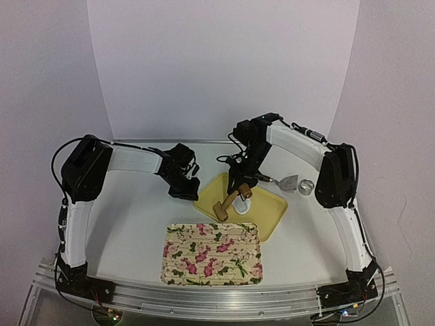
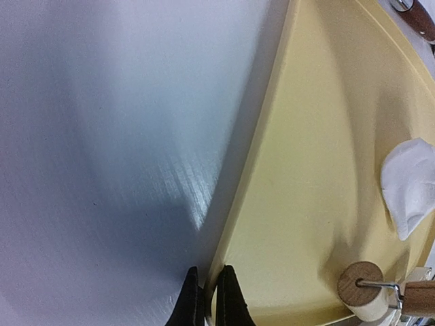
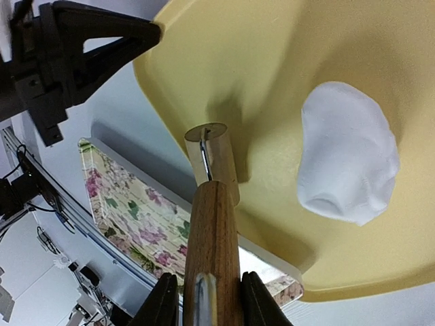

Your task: Roll out the dumpling wrappers from the dough

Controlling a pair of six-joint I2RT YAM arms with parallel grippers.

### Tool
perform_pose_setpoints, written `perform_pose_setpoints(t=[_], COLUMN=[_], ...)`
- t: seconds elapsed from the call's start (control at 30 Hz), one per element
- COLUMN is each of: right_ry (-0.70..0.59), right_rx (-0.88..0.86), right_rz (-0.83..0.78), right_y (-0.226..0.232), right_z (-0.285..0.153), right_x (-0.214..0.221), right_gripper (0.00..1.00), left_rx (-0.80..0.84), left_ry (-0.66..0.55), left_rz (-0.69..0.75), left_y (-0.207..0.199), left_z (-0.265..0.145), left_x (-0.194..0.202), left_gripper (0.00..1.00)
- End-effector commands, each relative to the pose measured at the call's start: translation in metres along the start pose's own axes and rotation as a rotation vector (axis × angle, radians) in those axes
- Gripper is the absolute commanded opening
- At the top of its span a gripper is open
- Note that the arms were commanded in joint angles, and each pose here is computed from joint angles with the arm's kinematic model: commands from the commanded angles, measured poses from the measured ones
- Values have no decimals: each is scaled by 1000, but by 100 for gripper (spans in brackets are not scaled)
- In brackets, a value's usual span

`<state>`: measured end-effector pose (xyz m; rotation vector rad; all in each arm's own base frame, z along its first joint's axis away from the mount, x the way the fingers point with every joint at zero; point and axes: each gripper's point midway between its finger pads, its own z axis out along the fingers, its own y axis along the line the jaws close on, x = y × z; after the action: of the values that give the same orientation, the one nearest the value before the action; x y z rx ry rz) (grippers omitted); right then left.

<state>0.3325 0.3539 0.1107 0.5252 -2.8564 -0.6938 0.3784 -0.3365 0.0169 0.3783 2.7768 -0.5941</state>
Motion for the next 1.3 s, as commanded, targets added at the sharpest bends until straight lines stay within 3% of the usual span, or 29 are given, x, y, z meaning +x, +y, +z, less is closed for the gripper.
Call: perform_pose_setpoints(t=[0.0,0.17,0.3,0.47,0.63,1.27], right_ry=[-95,-186,-196,-118,-87,28], right_rx=[-20,-3,116,356,447,570], right_rz=[25,42,65,77,60,14], right_y=[38,42,19,-32,-54,-89], right_z=[-78,-120,-135,-125,-109,-73], right_x=[34,50,64,68,53,40], right_gripper=[0,0,0,0,0,0], left_rx=[-126,-177,-171,-101,-74,-6], left_ry=[-2,-22,-63,-88,-93,-71], left_rz=[-20,-28,-2,105,157,246], left_y=[31,44,51,39,33,19], left_z=[20,21,16,13,8,9], left_x=[4,-7,-21,-29,-29,-26], left_gripper=[0,0,0,0,0,0])
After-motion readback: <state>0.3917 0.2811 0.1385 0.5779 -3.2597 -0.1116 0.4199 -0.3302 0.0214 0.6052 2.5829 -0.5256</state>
